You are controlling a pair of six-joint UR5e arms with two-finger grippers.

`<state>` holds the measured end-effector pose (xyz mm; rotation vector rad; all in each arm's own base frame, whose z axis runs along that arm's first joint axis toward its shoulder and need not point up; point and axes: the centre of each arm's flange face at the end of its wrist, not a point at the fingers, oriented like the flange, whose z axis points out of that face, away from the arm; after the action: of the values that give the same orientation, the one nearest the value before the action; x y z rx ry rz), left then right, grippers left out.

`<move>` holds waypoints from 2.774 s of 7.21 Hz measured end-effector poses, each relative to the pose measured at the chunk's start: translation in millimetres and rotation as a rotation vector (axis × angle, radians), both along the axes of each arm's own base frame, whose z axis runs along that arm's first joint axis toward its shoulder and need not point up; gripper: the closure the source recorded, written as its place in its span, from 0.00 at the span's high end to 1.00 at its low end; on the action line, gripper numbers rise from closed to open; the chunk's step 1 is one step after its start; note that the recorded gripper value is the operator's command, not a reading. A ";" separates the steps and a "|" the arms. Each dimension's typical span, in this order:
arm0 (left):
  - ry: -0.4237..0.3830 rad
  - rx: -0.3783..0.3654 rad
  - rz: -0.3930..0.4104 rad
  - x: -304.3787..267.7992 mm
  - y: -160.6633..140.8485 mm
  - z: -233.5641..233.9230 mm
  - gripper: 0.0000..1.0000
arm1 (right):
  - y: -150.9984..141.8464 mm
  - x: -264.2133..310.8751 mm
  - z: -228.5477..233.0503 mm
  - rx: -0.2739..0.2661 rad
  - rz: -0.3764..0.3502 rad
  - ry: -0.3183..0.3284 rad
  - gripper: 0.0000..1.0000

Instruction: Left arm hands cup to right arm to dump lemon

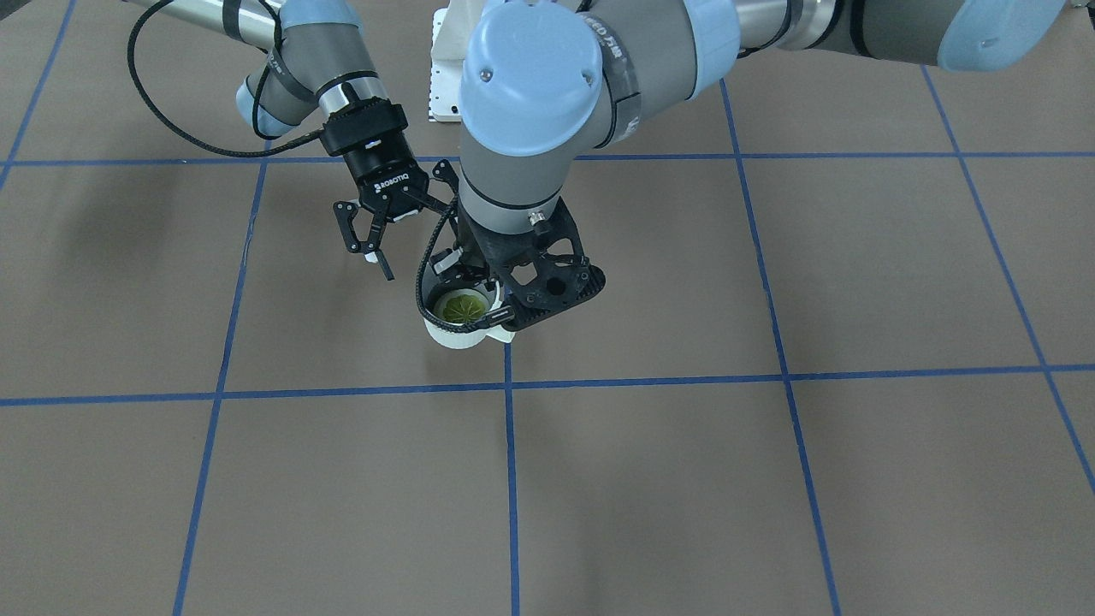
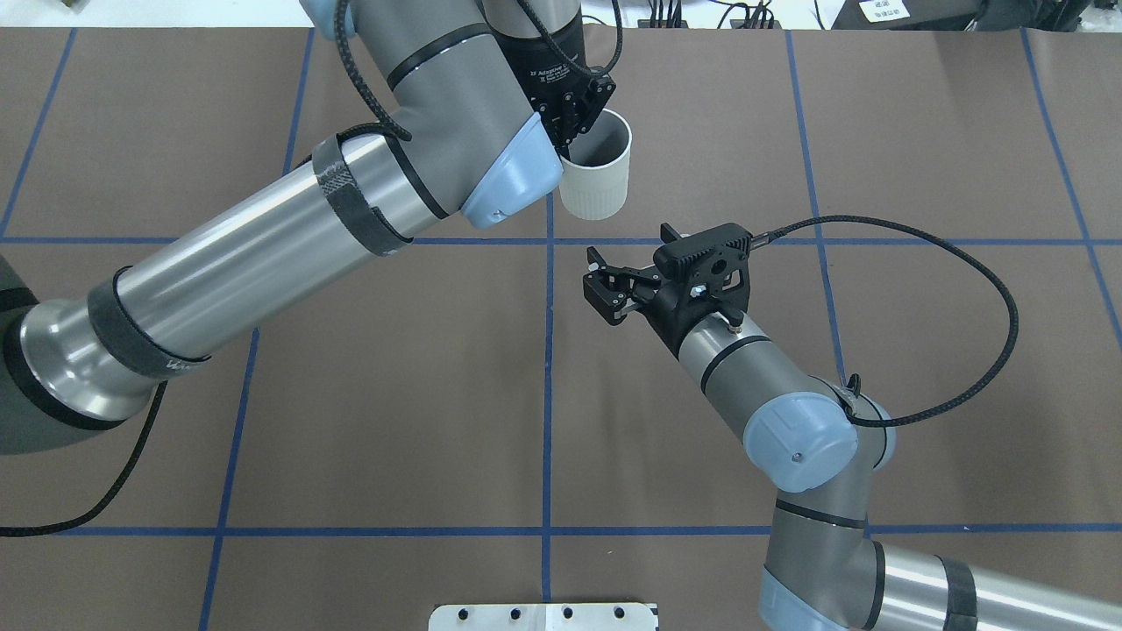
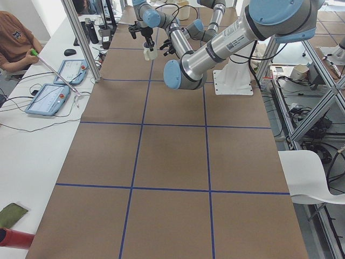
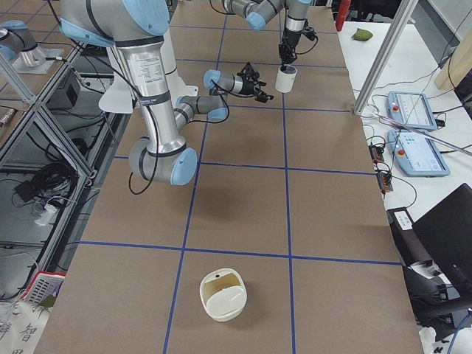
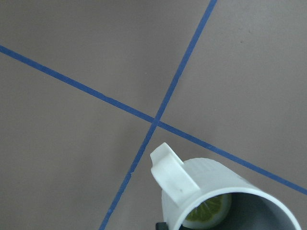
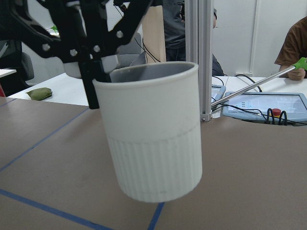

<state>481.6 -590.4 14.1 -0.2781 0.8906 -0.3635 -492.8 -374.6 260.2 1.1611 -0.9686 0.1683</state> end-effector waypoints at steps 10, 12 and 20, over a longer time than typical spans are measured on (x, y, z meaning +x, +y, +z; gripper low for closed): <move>-0.007 0.015 0.050 33.7 32.8 -3.0 0.00 | 8.7 -18.6 4.0 0.003 0.081 0.017 0.99; -0.001 0.019 0.054 34.5 38.1 -6.0 0.00 | 9.2 -21.3 7.3 0.002 0.086 0.026 0.99; -0.002 0.014 0.070 43.9 49.6 -8.5 0.00 | 9.3 -24.1 3.2 0.020 0.135 0.052 0.99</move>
<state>525.6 -540.8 5.6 -0.2958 0.8785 -0.2924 -516.9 -365.2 263.3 1.2445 -0.8482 0.2361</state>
